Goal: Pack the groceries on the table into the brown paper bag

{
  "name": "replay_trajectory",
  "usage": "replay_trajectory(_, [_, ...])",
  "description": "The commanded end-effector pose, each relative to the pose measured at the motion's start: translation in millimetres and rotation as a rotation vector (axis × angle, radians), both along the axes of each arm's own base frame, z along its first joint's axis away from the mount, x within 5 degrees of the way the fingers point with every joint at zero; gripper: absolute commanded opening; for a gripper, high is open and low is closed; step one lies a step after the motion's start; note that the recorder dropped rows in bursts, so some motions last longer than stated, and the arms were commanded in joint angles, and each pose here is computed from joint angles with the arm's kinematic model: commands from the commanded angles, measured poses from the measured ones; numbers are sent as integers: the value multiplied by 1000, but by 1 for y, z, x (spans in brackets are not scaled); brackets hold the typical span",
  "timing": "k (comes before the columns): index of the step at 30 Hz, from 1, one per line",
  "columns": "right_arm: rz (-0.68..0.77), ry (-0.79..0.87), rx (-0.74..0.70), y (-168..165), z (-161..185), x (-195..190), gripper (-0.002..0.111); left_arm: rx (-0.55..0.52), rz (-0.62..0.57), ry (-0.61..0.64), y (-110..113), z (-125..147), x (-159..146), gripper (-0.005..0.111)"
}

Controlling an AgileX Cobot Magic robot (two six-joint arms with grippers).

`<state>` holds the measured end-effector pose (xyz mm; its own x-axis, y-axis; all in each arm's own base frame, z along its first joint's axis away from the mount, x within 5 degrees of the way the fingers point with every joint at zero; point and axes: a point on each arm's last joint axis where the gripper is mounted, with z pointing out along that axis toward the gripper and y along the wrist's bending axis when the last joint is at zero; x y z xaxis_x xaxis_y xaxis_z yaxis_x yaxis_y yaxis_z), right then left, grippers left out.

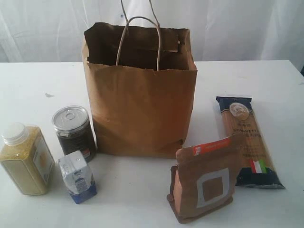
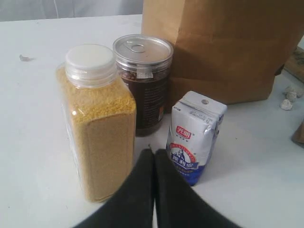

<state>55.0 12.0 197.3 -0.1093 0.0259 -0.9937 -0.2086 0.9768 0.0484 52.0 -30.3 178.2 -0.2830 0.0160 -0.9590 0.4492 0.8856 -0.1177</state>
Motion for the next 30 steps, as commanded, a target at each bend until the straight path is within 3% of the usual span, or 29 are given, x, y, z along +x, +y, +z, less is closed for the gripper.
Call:
replay_trajectory(1, [-5, -13, -5, 0, 0, 0, 0, -209, 55, 22, 0, 6, 2, 0])
replay_trajectory(4, [-5, -13, -5, 0, 0, 0, 0, -258, 66, 46, 0, 6, 2, 0])
replay_trajectory(8, [-5, -13, -5, 0, 0, 0, 0, -451, 106, 124, 0, 9, 2, 0])
replay_trajectory(10, [-5, -13, -5, 0, 0, 0, 0, -474, 86, 172, -2, 27, -2, 0])
replay_trajectory(15, [-5, -13, -5, 0, 0, 0, 0, -292, 7, 231, 1, 96, -24, 0])
replay_trajectory(19, [-5, -13, -5, 0, 0, 0, 0, -44, 64, 347, 14, 141, -34, 0])
replay_trajectory(22, [-5, -13, -5, 0, 0, 0, 0, 113, 88, 392, 16, 167, -24, 4])
replay_trajectory(23, [-5, -13, -5, 0, 0, 0, 0, 145, 67, 385, 14, 176, -21, 8])
replay_trajectory(26, [-5, -13, -5, 0, 0, 0, 0, 228, -51, 381, -2, 193, -1, 36])
replay_trajectory(27, [-5, -13, -5, 0, 0, 0, 0, 241, -82, 388, -9, 198, 9, 56])
replay_trajectory(28, [-5, -13, -5, 0, 0, 0, 0, 277, -104, 396, -17, 200, 26, 84])
replay_trajectory(30, [-5, -13, -5, 0, 0, 0, 0, 325, -115, 415, -28, 198, 50, 105])
